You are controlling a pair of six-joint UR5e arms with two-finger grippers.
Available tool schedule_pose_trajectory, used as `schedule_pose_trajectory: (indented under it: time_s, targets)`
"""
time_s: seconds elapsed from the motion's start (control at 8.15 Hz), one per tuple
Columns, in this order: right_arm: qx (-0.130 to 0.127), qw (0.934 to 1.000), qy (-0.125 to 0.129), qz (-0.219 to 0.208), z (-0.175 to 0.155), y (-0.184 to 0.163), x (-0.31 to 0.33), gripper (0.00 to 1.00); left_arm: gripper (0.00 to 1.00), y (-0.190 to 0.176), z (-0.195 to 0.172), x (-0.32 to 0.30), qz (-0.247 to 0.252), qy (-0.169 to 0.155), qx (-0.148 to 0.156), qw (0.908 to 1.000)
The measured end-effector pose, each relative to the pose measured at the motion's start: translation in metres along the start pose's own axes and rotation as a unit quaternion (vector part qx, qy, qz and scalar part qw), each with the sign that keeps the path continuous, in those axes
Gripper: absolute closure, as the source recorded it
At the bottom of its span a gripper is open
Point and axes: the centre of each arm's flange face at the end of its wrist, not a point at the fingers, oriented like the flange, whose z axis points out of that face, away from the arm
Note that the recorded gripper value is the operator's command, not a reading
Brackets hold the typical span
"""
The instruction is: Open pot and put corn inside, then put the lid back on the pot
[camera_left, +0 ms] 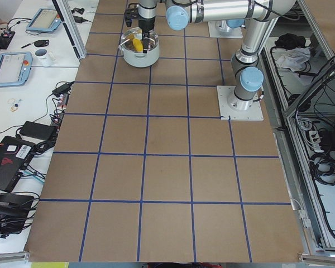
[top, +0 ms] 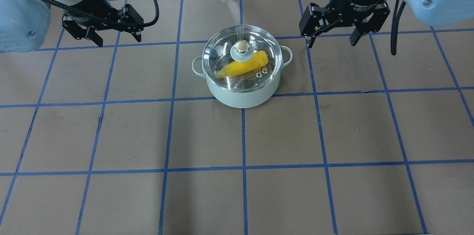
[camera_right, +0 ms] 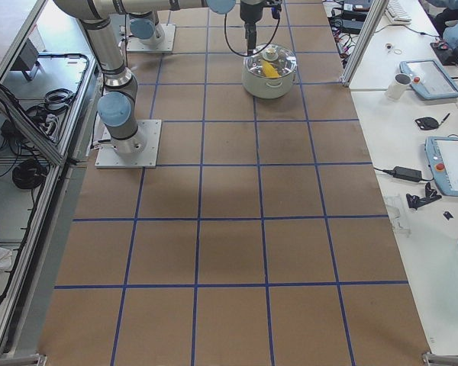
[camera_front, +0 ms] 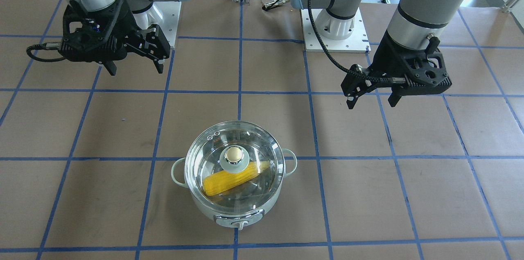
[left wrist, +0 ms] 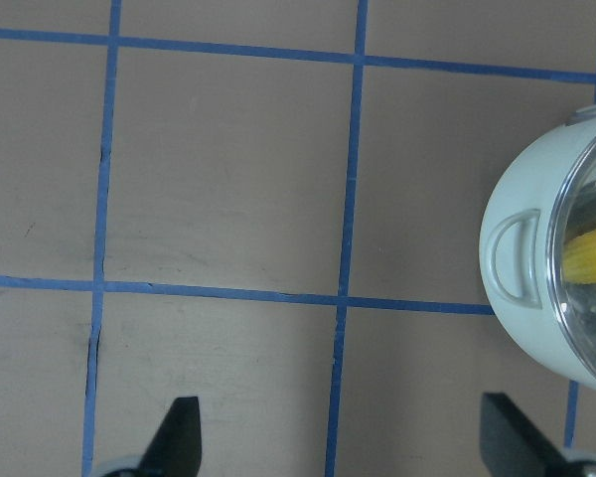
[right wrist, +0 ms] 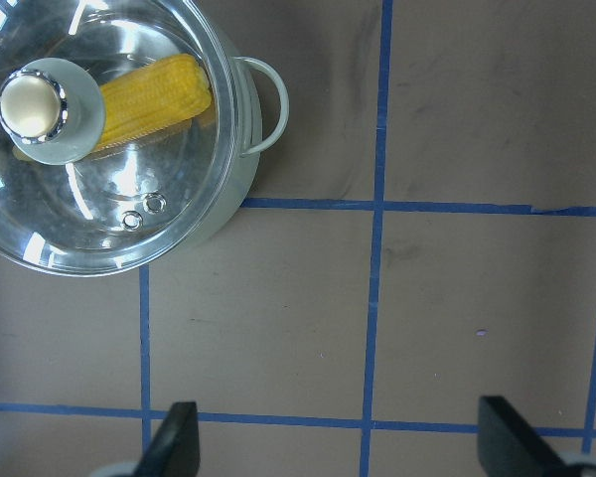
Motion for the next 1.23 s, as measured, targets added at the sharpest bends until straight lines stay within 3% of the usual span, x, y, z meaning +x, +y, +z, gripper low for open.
schedule_pose_trajectory:
  time_s: [1.23]
  targets:
    - [0.001,1.0,0.0,0.0,-0.001,0.0,0.0,0.0,0.0,0.007,-0.011,0.0,0.004,0.0,-0.004,1.0]
